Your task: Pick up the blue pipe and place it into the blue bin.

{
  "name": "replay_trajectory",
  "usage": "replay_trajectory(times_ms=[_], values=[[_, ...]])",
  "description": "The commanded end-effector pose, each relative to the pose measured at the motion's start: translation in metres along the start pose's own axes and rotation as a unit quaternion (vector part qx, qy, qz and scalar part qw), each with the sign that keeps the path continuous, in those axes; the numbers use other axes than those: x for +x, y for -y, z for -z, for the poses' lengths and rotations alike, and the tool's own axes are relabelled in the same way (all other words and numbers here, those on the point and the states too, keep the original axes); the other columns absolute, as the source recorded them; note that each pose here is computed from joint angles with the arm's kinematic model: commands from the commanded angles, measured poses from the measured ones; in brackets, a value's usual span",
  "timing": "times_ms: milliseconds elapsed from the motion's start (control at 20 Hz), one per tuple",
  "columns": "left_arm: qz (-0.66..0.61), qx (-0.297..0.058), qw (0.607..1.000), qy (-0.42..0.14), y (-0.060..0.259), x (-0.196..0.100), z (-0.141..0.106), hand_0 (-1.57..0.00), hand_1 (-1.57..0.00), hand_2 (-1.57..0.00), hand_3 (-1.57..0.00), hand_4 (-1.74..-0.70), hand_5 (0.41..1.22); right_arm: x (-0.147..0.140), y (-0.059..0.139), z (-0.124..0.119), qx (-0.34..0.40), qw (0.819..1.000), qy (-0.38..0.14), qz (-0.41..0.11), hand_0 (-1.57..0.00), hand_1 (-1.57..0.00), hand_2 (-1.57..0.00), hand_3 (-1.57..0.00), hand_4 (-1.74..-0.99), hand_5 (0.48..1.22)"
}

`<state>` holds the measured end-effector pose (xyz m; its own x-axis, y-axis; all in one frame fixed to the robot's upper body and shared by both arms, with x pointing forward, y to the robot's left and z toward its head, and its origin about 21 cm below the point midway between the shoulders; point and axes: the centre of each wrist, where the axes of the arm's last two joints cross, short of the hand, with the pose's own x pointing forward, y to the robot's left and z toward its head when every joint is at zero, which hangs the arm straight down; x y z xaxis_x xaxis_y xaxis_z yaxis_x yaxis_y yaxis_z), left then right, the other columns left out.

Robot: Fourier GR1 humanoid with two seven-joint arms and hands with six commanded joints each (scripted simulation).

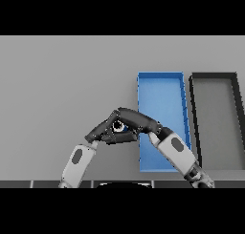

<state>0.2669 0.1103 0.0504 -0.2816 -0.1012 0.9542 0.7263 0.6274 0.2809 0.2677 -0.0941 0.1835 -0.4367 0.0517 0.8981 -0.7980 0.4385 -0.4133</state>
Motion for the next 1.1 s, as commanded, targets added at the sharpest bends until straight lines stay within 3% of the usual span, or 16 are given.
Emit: replay_trajectory(times_ms=[0,100,250,400,550,750,850,1050], values=[[0.002,-0.008,1.0,-0.002,0.001,-0.001,-0.002,-0.6,-0.55,-0.53,-0.48,-1.21,1.221,0.0,0.0,-0.001,-0.002,1.0,-0.009,0.004,-1.56,-1.56,-1.56,-1.56,-1.738,1.211],[0.013,-0.008,1.0,-0.022,-0.001,0.001,-0.002,-0.38,-0.35,-0.34,-0.3,-1.08,1.029,0.002,-0.001,0.003,-0.003,1.0,-0.021,0.0,-1.57,-1.57,-1.57,-1.56,-1.739,1.214],[-0.003,0.0,1.0,-0.026,-0.002,0.001,-0.003,-0.2,-0.18,-0.17,-0.16,-1.0,0.77,0.001,-0.005,-0.001,-0.005,1.0,-0.023,-0.008,-1.57,-1.57,-1.57,-1.57,-1.74,1.218],[-0.021,0.004,0.999,-0.04,0.0,0.003,-0.003,-0.1,-0.09,-0.09,-0.08,-0.97,0.603,0.0,-0.001,-0.001,-0.008,1.0,-0.029,-0.007,-1.57,-1.57,-1.57,-1.57,-1.74,1.219],[-0.004,0.012,0.999,-0.047,0.0,-0.004,-0.005,-0.05,-0.05,-0.04,-0.04,-0.95,0.513,0.0,-0.001,0.001,-0.013,1.0,-0.01,0.011,-1.57,-1.57,-1.57,-1.57,-1.741,1.22],[-0.002,0.009,0.998,-0.055,0.003,-0.006,-0.004,-0.02,-0.02,-0.02,-0.02,-0.92,0.474,0.016,0.009,0.002,-0.016,0.997,0.004,0.074,-1.57,-1.57,-1.57,-1.57,-1.741,1.221],[-0.005,0.008,0.998,-0.06,0.002,-0.008,-0.005,-0.01,-0.01,-0.01,-0.01,-0.91,0.464,0.034,0.019,0.006,-0.018,0.995,0.016,0.093,-1.57,-1.57,-1.57,-1.57,-1.741,1.221],[-0.007,0.011,0.998,-0.056,0.002,0.0,0.0,0.0,0.0,0.0,0.0,-0.91,0.441,0.07,0.058,0.014,-0.017,0.993,0.05,0.104,-1.57,-1.57,-1.57,-1.57,-1.741,1.221]])
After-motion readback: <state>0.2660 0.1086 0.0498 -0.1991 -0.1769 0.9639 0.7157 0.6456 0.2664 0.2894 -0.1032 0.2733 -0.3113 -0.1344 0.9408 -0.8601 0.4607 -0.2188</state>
